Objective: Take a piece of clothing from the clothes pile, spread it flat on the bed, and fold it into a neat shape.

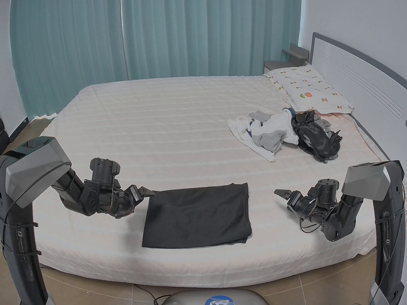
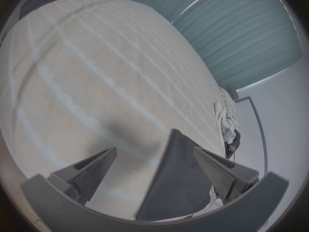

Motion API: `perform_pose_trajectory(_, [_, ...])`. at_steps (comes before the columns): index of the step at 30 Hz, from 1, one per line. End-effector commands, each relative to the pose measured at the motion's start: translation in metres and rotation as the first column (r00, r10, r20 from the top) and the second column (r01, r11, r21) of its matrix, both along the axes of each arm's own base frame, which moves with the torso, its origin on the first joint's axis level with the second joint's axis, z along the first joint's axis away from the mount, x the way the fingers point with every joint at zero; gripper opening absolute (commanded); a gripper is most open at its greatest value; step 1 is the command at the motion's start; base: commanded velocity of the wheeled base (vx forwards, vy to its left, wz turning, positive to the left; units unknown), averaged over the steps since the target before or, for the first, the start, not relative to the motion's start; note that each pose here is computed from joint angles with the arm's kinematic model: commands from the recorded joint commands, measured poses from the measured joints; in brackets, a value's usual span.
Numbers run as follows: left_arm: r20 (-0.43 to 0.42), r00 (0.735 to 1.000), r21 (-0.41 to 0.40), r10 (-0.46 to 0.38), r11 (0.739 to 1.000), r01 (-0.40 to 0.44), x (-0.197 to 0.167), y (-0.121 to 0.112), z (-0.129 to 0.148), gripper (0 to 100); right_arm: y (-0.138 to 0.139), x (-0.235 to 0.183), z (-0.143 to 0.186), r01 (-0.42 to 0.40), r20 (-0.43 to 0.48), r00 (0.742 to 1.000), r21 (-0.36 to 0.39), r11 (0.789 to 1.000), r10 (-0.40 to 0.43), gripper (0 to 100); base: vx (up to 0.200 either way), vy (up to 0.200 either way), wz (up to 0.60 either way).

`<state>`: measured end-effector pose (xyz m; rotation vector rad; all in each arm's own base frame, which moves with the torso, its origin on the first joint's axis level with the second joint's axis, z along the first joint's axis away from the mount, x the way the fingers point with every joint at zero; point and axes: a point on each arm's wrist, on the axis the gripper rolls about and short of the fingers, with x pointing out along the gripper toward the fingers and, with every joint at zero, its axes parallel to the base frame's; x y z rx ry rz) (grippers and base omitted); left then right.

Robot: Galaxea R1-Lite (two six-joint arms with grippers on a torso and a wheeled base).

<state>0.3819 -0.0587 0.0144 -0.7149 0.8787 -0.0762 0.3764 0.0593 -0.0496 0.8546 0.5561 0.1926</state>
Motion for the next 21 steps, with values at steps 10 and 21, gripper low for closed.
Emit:
perform_pose_trajectory(10, [-0.016,0.991,0.082,-0.132,0.988,0.133,-0.009,-0.013,-0.032,100,0.001,0.0,-0.002,-0.003,0.006,1.0,0.001,1.0,0.003,100,0.0,0.0,0.0])
perform_pose_trajectory(21, [-0.023,0.988,0.13,-0.154,0.979,0.156,-0.015,-0.034,-0.041,100,0.002,0.001,-0.004,-0.005,0.002,1.0,-0.002,1.0,0.005,100,0.0,0.0,0.0])
